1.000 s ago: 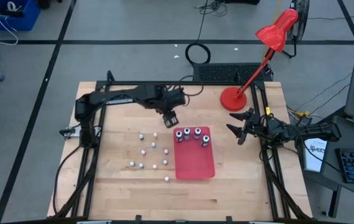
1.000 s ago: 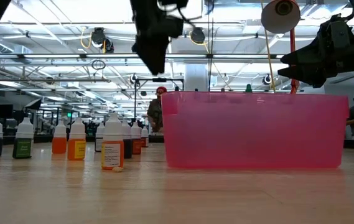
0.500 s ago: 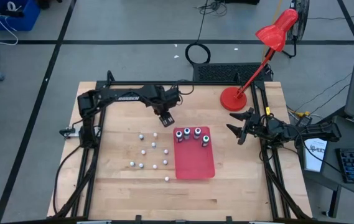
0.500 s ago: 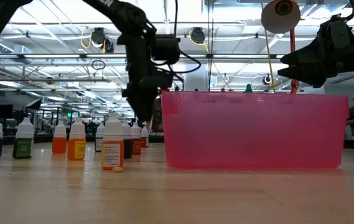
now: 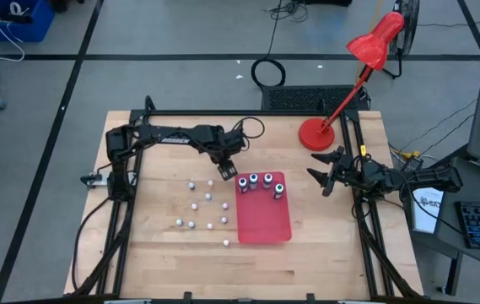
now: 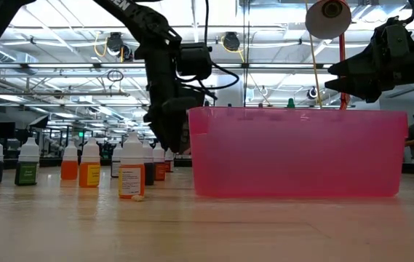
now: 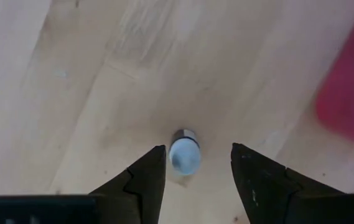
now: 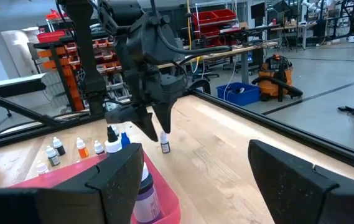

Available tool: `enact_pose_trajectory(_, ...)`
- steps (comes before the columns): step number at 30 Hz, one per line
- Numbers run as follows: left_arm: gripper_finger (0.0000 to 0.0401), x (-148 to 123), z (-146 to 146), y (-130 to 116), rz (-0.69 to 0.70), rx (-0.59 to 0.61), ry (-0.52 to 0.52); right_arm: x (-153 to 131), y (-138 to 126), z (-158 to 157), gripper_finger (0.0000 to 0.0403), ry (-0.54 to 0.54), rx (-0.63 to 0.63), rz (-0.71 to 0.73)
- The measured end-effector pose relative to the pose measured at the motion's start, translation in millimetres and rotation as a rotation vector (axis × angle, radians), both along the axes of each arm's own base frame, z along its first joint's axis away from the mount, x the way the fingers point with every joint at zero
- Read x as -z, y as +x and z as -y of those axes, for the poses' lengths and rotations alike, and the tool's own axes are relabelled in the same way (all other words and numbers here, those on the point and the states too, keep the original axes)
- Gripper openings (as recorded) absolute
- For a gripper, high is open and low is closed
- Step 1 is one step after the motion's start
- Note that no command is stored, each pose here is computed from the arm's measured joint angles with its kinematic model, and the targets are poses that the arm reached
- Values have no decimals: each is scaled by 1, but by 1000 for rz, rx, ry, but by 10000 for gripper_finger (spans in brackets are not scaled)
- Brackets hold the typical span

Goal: Pick & Place food coloring
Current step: Put the small red food coloring bottle into the red bin

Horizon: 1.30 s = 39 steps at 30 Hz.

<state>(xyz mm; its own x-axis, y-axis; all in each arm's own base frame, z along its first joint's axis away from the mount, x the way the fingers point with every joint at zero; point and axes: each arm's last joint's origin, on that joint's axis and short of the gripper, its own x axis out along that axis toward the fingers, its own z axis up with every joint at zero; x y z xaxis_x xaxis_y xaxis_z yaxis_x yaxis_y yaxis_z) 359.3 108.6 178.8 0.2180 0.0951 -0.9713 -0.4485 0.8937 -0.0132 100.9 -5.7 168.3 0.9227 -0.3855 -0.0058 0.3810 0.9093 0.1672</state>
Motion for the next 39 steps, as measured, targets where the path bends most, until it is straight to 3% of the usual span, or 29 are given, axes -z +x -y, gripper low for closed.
enact_pose_trajectory(10, 162, 6, 1, -1, -4, -27, 19, 0, 0, 0, 279, 0, 0, 0)
enact_pose_trajectory(24, 182, 13, 1, -3, 2, -38, 17, 0, 0, 0, 279, 0, 0, 0)
enact_pose_trajectory(39, 106, 13, -8, -6, 6, -54, 20, 0, 0, 0, 279, 0, 0, 0)
